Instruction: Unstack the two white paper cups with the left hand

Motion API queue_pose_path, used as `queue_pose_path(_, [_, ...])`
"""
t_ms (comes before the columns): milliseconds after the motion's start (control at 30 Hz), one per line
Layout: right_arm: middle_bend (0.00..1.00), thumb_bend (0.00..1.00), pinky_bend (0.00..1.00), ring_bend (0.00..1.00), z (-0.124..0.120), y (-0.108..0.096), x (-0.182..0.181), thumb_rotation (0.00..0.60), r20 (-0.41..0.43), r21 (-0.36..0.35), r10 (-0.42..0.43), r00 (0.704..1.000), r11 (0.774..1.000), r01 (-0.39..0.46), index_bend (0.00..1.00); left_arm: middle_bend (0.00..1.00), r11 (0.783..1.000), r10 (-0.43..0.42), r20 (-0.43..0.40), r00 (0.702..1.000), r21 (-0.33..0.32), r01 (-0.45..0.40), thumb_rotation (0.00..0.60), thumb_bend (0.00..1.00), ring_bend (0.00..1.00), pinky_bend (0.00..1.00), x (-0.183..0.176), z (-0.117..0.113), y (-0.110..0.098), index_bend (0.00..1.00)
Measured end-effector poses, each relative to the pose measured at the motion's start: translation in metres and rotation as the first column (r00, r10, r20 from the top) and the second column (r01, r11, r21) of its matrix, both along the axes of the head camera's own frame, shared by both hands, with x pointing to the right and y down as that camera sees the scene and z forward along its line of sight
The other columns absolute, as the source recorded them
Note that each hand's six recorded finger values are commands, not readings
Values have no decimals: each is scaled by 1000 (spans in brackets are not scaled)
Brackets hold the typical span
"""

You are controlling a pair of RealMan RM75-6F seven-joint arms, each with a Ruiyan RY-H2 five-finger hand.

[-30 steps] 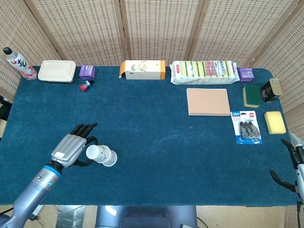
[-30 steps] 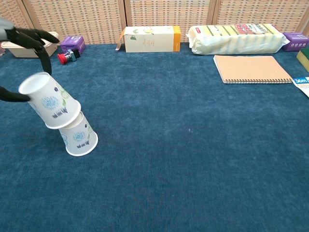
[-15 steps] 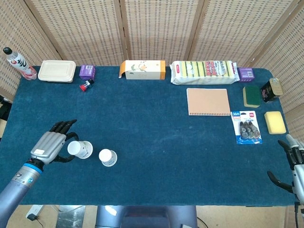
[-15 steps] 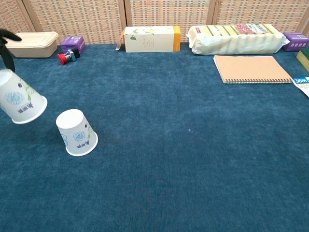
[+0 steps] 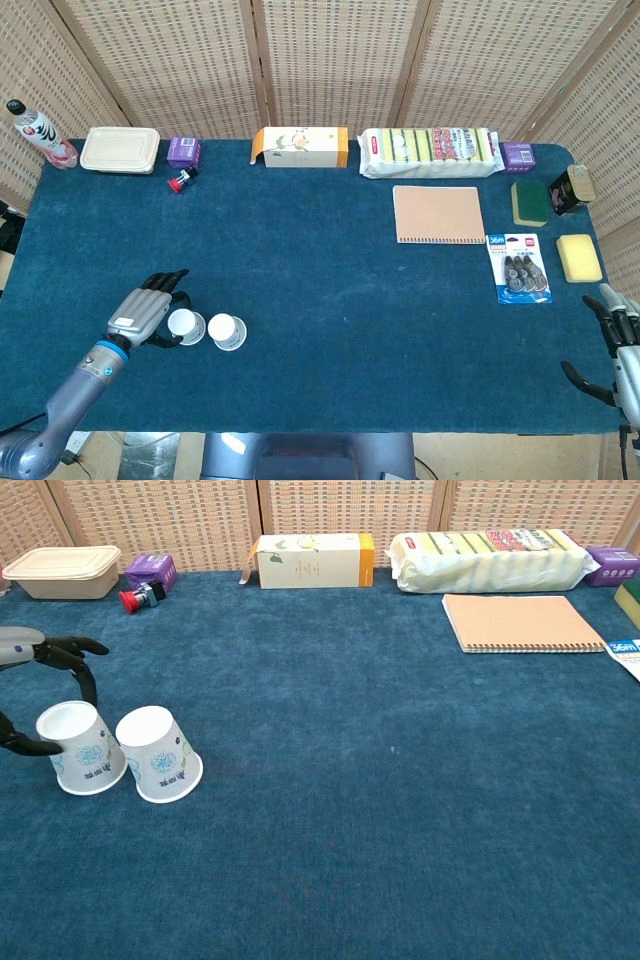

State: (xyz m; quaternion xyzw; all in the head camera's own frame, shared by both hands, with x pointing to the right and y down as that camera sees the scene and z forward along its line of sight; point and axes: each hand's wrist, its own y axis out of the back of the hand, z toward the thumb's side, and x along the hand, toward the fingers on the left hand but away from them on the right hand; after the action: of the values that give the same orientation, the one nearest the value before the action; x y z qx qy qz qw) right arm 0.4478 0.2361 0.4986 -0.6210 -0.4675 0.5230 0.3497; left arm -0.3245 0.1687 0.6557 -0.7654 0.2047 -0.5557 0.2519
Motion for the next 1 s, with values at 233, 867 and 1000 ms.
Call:
queue_pose_path(233, [0, 281, 0, 0, 0, -1, 2, 600, 0, 1, 6, 1000, 1000, -6, 78, 0, 1000, 19, -43, 999, 11, -19, 600, 195, 0, 17, 22, -6, 1, 395])
queue_pose_path(867, [0, 282, 0, 0, 0, 0, 1, 600, 1, 1, 3, 1000, 1000, -3, 79, 0, 1000, -23, -62, 998, 5, 23, 600, 196, 0, 17, 8, -7, 0, 395])
queue_pose_path(1000, [0, 281, 0, 0, -1, -1, 1, 600, 2, 3, 4, 1000, 1000, -4, 79, 0, 1000, -28, -68, 997, 8, 28, 600, 195, 0, 17, 5, -9, 2, 388])
